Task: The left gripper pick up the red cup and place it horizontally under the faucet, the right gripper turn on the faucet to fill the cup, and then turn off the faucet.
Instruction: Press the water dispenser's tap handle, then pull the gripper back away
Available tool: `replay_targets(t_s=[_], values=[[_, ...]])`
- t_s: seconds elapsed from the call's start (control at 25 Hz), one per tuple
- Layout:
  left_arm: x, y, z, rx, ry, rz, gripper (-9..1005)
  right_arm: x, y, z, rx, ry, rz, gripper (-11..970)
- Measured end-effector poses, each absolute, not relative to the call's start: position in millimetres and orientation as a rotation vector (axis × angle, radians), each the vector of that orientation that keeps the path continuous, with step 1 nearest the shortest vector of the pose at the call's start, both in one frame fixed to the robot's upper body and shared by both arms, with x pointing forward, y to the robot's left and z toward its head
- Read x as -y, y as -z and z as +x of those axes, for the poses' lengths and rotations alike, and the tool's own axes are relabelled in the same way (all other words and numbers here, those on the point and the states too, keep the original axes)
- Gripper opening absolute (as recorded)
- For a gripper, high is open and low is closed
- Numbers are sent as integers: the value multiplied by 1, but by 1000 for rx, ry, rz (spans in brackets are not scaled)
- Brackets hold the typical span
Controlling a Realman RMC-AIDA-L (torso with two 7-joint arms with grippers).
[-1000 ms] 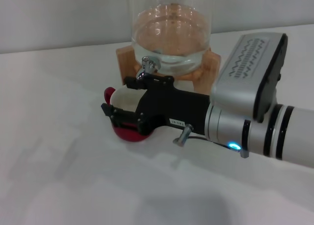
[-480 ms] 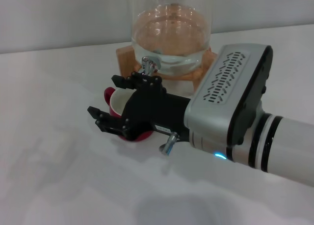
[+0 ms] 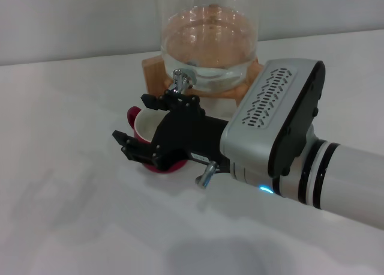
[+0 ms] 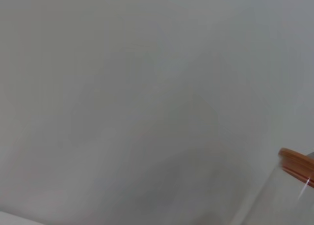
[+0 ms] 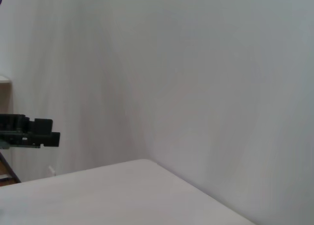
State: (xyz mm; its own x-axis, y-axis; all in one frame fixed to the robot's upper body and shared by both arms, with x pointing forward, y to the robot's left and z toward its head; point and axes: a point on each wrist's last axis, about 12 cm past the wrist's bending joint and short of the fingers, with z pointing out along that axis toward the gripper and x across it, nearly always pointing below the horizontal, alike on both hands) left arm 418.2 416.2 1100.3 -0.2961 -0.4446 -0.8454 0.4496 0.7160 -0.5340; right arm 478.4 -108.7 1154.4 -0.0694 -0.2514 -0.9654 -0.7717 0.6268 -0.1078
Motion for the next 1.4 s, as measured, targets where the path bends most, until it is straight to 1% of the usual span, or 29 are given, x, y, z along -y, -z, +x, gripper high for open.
replay_targets(t_s=[1.08, 1.4], values=[[-415, -1100, 418, -1650, 879, 18, 730, 122, -1144, 484, -1664, -472, -796, 721], [-415, -1100, 418, -1653, 880, 20, 729, 133, -1143, 484, -1684, -453, -763, 722]])
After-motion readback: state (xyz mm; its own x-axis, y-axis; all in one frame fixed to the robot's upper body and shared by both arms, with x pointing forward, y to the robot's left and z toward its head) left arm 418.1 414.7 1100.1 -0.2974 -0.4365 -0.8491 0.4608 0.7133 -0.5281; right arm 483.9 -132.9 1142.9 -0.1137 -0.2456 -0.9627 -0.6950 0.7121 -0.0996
